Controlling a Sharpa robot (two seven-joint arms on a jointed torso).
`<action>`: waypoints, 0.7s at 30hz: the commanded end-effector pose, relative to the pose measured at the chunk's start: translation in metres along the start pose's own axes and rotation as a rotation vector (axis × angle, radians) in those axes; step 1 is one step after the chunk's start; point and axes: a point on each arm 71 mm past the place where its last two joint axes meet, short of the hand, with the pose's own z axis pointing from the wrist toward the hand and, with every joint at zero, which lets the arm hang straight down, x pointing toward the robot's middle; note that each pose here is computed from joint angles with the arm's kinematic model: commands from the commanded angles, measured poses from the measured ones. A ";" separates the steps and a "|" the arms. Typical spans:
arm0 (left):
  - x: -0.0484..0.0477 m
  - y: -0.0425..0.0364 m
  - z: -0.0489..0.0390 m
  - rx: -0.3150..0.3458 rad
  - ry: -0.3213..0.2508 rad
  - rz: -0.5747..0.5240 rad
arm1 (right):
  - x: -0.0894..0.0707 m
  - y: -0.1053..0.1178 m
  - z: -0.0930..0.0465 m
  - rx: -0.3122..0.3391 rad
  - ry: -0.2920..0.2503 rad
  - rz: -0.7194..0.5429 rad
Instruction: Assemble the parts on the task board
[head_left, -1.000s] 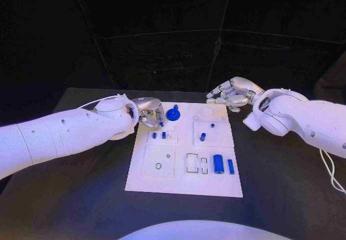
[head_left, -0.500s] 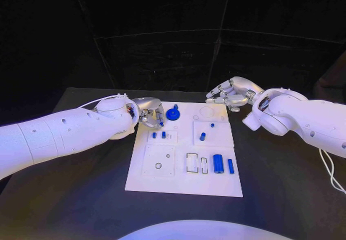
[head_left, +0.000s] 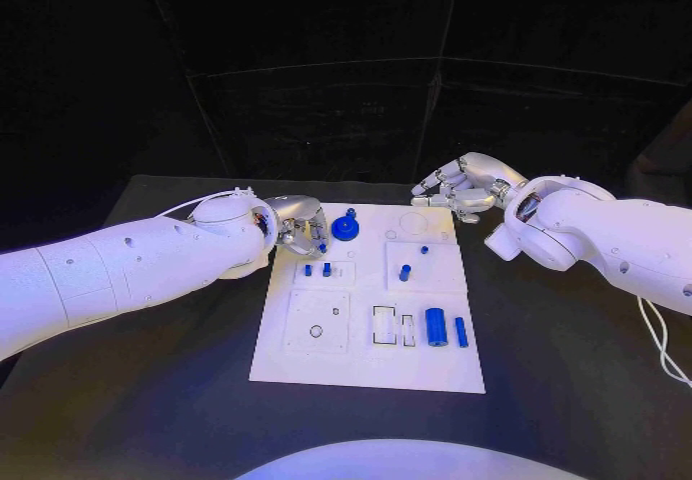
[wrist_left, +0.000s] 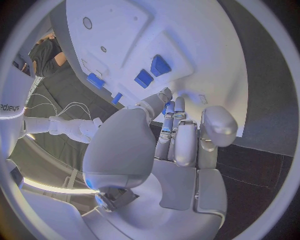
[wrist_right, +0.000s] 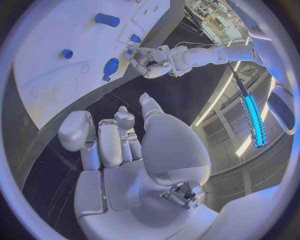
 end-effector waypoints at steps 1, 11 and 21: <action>0.0006 0.0006 0.0003 -0.011 0.015 -0.011 | 0.000 0.002 0.000 -0.009 0.002 -0.001; 0.0005 0.0028 -0.0003 -0.020 0.016 -0.013 | -0.001 0.001 0.000 -0.004 0.001 -0.005; -0.0037 0.0158 -0.0084 -0.045 -0.022 -0.052 | -0.003 -0.006 -0.001 0.045 0.016 -0.143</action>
